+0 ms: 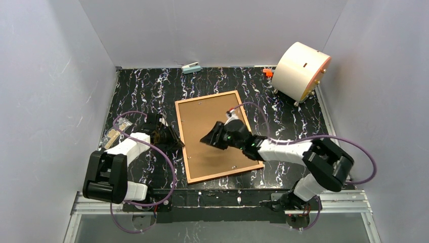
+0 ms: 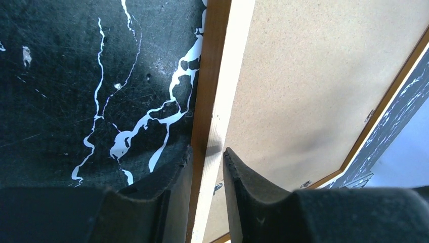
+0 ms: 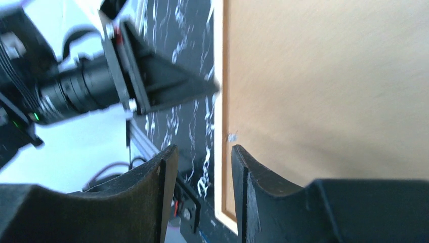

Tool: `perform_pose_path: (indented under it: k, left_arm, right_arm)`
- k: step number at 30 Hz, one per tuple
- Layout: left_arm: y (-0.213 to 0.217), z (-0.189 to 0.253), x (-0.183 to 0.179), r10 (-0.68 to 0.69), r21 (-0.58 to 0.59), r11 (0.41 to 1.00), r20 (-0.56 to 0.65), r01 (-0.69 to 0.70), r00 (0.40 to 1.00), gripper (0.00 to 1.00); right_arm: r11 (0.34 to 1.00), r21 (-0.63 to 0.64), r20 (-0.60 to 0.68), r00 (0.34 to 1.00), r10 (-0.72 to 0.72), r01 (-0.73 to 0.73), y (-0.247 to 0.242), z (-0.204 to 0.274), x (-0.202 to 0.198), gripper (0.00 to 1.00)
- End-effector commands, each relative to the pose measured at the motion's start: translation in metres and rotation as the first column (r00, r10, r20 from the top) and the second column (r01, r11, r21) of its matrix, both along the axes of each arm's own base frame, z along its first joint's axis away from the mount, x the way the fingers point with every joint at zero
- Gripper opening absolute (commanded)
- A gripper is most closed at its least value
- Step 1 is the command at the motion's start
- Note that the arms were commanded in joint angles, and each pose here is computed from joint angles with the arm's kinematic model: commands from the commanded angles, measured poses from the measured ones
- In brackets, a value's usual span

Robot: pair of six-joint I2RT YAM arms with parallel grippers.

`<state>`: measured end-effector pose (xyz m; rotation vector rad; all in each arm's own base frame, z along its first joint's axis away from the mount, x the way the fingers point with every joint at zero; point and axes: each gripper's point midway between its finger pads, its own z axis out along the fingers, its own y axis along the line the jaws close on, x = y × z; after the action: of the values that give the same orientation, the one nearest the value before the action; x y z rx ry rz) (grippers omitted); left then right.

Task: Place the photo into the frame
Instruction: Install the photo frame at the center of the board.

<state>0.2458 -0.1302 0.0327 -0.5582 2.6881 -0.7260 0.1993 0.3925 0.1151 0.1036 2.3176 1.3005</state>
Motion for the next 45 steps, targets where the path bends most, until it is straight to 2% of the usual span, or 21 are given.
perform_pose_path:
  k: [1,8,16,22,33,45]
  left_arm:
    - [0.002,0.002,0.000,-0.013,0.024,1.000,-0.004,0.013,1.000,0.28]
    - [0.003,-0.002,-0.001,-0.015,0.030,0.999,-0.019,0.016,1.000,0.31]
    - [0.002,-0.006,-0.002,-0.026,0.031,0.999,-0.028,0.027,0.999,0.31]
    - [0.002,-0.007,-0.001,-0.025,0.029,0.999,-0.030,0.026,0.999,0.27]
    - [0.006,-0.014,-0.006,-0.011,0.048,0.999,-0.055,0.014,0.998,0.22]
    - [0.008,-0.018,-0.014,-0.012,0.057,0.998,-0.086,0.017,0.996,0.20]
  right_arm:
    - [0.981,-0.100,0.029,0.986,-0.165,0.167,-0.057,-0.004,0.048,0.52]
    - [0.968,-0.088,0.062,0.971,-0.230,0.235,-0.082,0.018,0.126,0.52]
    - [0.987,-0.022,0.044,0.986,-0.160,0.162,-0.043,0.014,0.186,0.52]
    - [0.990,0.006,-0.012,0.990,-0.139,0.139,-0.017,-0.012,0.212,0.48]
    - [0.994,0.037,0.003,0.994,-0.106,0.106,0.015,-0.037,0.237,0.44]
    - [0.991,0.011,0.097,0.987,-0.130,0.130,0.041,-0.061,0.273,0.43]
